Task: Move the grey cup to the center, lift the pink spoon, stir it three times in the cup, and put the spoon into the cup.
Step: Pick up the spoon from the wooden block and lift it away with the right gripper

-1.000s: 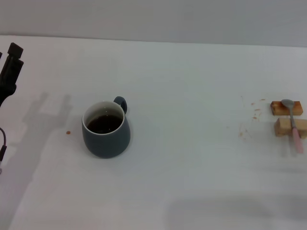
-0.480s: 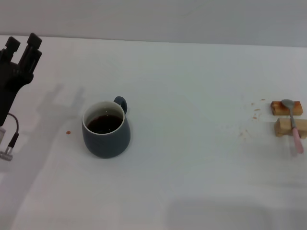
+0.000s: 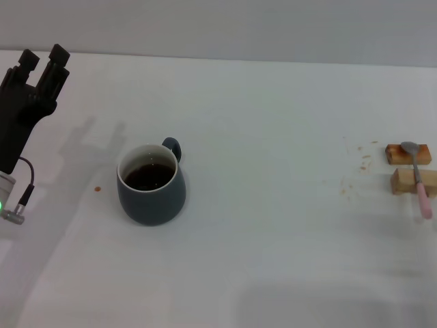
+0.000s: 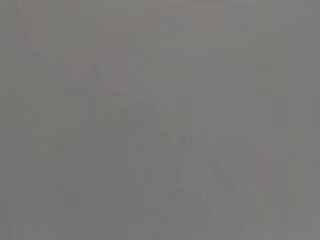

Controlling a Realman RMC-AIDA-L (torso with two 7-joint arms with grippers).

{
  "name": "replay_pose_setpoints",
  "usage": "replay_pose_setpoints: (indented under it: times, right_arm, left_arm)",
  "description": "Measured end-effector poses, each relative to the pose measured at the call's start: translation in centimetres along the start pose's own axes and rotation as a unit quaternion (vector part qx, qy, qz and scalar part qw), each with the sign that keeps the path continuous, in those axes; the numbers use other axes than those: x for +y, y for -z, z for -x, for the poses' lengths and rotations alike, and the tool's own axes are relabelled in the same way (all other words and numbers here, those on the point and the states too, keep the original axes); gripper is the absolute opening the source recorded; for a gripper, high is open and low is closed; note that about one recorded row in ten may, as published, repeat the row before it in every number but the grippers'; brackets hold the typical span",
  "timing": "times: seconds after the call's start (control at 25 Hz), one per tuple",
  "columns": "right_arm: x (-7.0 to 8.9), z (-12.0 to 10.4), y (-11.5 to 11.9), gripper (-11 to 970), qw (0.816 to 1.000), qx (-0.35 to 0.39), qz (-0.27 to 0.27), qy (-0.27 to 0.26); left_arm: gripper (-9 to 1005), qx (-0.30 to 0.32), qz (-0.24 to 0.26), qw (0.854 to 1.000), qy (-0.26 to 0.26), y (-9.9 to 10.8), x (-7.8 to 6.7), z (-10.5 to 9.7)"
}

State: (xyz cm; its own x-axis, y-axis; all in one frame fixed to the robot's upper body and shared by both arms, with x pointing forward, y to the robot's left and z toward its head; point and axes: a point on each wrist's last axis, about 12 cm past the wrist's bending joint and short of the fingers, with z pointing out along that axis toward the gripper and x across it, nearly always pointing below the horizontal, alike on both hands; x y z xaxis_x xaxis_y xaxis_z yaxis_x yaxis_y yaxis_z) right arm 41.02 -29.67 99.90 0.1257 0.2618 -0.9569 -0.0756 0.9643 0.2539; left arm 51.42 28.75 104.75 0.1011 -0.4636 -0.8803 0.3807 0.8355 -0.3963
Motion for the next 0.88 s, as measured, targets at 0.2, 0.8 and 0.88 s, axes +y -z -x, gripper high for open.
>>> replay_pose_setpoints:
  times: [0.2,0.8,0.88]
  right_arm:
    - [0.3,-0.6,0.3,608,1.0,0.022,0.005,-0.002]
    - [1.0,-2.0,0.9,608,0.997,0.077,0.007,0.007]
    - [1.0,-2.2,1.0,608,0.996,0.085,0.007,0.006]
  left_arm:
    - [693,0.001,0.0,1.0,0.0,-0.1,0.0,0.0]
    - [694,0.006,0.012,1.0,0.002,0.3,0.4,-0.1]
    - [694,0.007,0.012,1.0,0.001,0.3,0.5,0.0]
